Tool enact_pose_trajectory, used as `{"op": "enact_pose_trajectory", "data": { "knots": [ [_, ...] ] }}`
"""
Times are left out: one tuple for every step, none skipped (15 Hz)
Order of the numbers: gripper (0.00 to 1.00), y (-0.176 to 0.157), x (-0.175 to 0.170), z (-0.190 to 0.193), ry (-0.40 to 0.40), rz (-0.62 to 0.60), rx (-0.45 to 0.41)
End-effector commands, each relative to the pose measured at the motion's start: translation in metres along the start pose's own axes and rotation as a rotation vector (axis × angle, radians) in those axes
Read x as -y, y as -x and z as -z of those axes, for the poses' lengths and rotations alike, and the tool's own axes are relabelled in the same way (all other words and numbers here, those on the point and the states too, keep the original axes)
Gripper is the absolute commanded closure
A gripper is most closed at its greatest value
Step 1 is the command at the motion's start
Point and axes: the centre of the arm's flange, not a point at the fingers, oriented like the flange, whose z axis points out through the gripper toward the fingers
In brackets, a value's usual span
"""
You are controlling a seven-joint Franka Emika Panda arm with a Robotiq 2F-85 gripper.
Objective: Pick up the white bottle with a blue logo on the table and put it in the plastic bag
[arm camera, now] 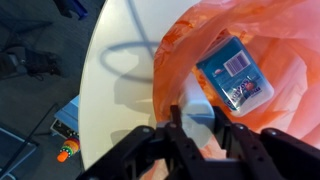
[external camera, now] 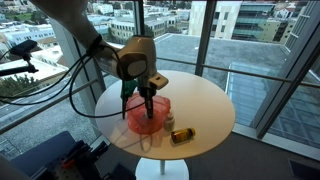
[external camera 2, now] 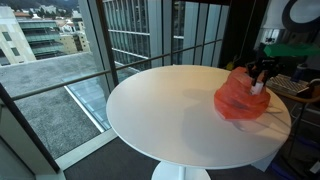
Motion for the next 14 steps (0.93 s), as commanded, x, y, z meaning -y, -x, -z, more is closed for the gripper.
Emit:
{"op": "enact_pose_trajectory", "data": {
  "knots": [
    [0.34, -0.002, -0.002, 0.006, -0.005, 0.017, -0.018],
    [0.25, -0.003, -0.002, 0.009, -0.004, 0.017, -0.017],
    [0.17, -0.005, -0.002, 0.015, -0.006, 0.016, -0.017],
    [0.1, -0.006, -0.002, 0.019, -0.009, 0.015, -0.02],
    [0.02, -0.008, -0.002, 0.025, -0.013, 0.015, -0.021],
    [0.0, -0.009, -0.003, 0.031, -0.019, 0.017, -0.025],
    [0.0, -0.01, -0.003, 0.036, -0.02, 0.019, -0.033],
    [0.0, -0.011, -0.003, 0.043, -0.025, 0.025, -0.037],
    [0.0, -0.012, -0.003, 0.049, -0.027, 0.033, -0.036],
    [0.0, -0.012, -0.003, 0.056, -0.028, 0.043, -0.035],
    [0.0, -0.013, -0.004, 0.063, -0.025, 0.055, -0.035],
    [0.0, -0.013, -0.005, 0.069, -0.022, 0.073, -0.032],
    [0.01, -0.012, -0.007, 0.076, -0.015, 0.096, -0.026],
    [0.0, -0.012, -0.008, 0.082, -0.007, 0.119, -0.025]
  ]
}}
